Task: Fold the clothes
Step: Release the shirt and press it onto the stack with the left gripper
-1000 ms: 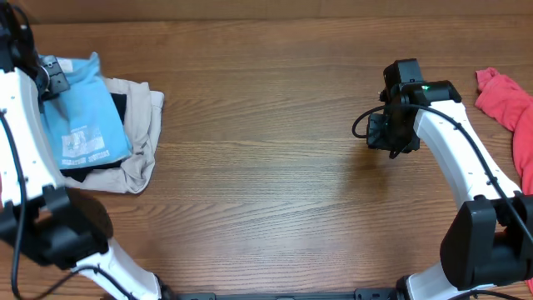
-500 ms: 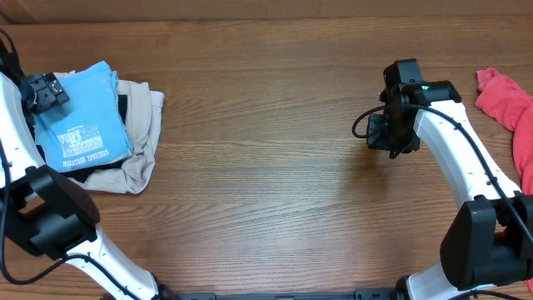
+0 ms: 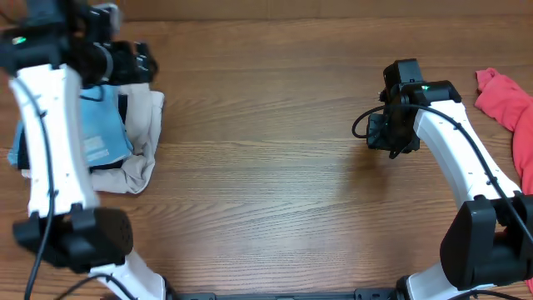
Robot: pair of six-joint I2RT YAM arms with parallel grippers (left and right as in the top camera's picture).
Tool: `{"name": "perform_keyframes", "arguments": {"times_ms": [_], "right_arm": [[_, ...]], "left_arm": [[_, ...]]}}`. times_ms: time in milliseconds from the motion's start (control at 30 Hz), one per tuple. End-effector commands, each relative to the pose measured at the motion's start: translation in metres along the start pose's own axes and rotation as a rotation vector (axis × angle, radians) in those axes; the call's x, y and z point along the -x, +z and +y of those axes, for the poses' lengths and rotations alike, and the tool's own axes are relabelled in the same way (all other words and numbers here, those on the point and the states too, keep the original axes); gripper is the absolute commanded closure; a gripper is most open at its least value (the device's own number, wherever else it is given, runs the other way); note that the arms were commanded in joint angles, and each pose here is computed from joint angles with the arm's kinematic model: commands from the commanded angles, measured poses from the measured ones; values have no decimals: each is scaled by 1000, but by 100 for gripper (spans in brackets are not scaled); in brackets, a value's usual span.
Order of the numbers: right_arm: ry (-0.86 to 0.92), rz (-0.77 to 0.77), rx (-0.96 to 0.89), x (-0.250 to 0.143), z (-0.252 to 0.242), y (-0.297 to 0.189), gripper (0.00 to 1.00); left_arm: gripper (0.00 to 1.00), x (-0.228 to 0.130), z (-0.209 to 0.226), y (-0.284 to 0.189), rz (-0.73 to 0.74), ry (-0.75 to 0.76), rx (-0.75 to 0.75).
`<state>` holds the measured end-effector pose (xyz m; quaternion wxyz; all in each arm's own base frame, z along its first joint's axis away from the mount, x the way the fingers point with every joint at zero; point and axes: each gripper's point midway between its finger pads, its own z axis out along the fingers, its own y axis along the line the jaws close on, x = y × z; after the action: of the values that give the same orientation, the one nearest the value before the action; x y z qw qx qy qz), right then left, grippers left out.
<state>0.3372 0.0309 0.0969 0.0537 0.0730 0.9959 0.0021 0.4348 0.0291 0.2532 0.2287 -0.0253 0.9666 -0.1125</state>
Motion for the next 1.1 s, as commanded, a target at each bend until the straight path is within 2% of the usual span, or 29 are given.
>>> {"name": "perform_keyframes", "arguments": {"times_ms": [0, 33, 133, 367, 567, 700, 833, 967, 1067], "right_arm": [[-2, -31, -3, 6, -2, -10, 59], [-2, -29, -3, 5, -2, -10, 59], [-2, -28, -3, 5, -2, -10, 59], [-3, -26, -4, 5, -2, -10, 59], [-3, -27, -4, 5, -2, -10, 59], [-3, -27, -4, 5, -2, -10, 59], [-2, -30, -3, 5, -2, -10, 59], [-2, -30, -3, 5, -2, -10, 59], [-2, -31, -3, 6, -2, -10, 59]], "left_arm": [[6, -39, 16, 79, 239, -8, 73], [9, -56, 26, 107, 327, 0, 134], [10, -79, 39, 143, 438, 8, 185], [9, -98, 77, 179, 525, -20, 283], [5, -93, 137, 174, 469, -125, 367], [6, -88, 165, 169, 386, -286, 242], [6, -93, 192, 159, 362, -365, 226], [5, -94, 199, 154, 340, -411, 182], [0, -91, 193, 152, 331, -422, 139]]}}
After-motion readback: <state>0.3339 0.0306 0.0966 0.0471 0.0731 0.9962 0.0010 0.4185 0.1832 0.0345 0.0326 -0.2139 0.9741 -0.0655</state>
